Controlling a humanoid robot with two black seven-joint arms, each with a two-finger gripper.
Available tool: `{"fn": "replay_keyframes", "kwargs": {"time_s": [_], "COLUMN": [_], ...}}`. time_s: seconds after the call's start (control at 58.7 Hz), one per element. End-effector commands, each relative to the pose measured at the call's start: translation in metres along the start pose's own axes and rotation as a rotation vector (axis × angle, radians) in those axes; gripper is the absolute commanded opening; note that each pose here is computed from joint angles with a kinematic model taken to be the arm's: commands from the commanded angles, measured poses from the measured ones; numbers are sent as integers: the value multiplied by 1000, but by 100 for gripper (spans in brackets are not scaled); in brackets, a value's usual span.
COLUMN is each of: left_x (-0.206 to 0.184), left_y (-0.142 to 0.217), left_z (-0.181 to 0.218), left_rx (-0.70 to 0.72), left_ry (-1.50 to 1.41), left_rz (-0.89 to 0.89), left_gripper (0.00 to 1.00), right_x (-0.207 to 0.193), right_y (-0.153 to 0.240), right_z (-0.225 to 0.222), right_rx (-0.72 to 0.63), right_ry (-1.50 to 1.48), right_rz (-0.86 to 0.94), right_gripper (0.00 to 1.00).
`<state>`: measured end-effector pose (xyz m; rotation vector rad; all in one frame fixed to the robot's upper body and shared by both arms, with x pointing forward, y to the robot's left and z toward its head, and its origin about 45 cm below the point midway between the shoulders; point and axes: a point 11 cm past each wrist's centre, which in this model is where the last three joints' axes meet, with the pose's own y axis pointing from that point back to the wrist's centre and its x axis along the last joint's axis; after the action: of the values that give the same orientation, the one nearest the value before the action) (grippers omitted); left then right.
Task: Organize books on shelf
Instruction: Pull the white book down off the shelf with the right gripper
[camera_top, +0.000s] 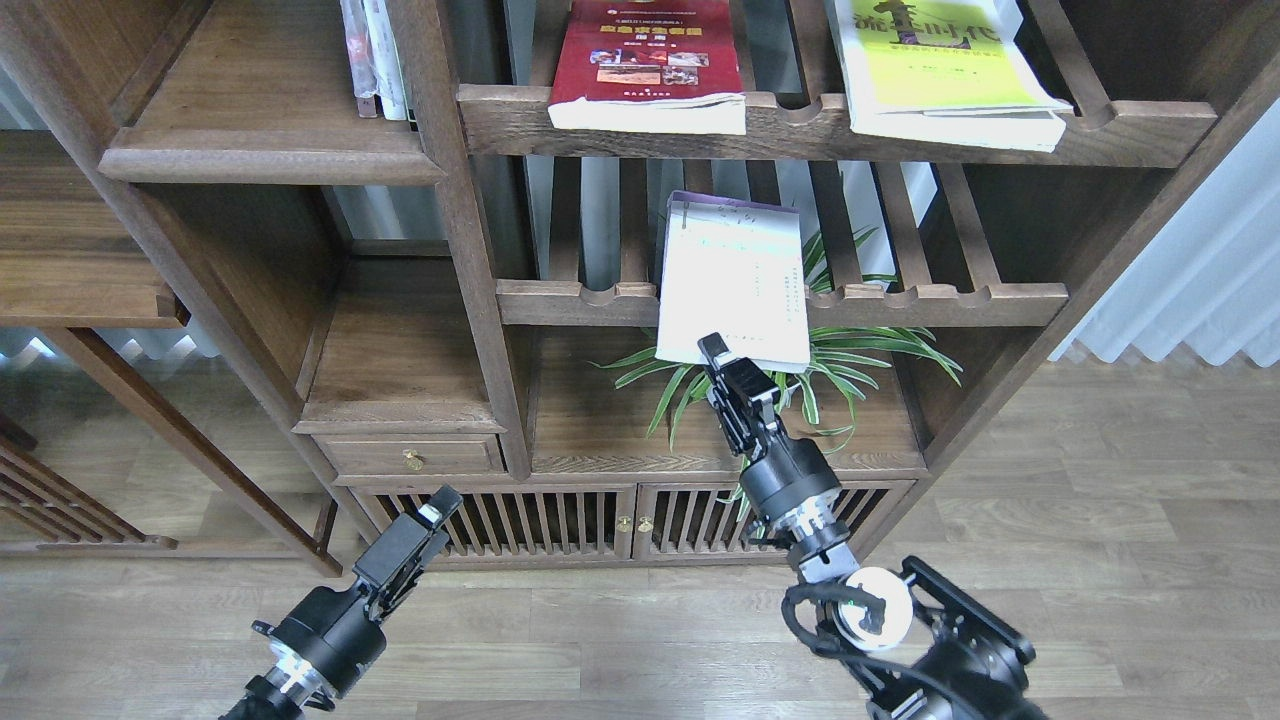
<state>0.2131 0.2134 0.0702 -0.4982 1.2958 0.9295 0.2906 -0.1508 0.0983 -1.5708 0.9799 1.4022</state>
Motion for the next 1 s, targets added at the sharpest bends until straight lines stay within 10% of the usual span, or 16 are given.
{"fn": "replay_keyframes", "kwargs": {"time_s": [0.0,0.647,0.987], "left_x": [-15,-46,-25], "left_y": [-14,-18,36], "left_z": [18,12,87], "left_rx": [-45,-21,-50], "left_ry": [31,202,173], "left_rz": [-65,-197,-92], "left_gripper": [100,100,100], "right_x": [-12,6,10], "right_y": [19,96,109], "right_z": [18,62,84], "right_rx": [-24,-124,-238], "right_ry": [-16,-17,-42], "right_rz": [-38,63,87], "right_gripper": [3,4,4]}}
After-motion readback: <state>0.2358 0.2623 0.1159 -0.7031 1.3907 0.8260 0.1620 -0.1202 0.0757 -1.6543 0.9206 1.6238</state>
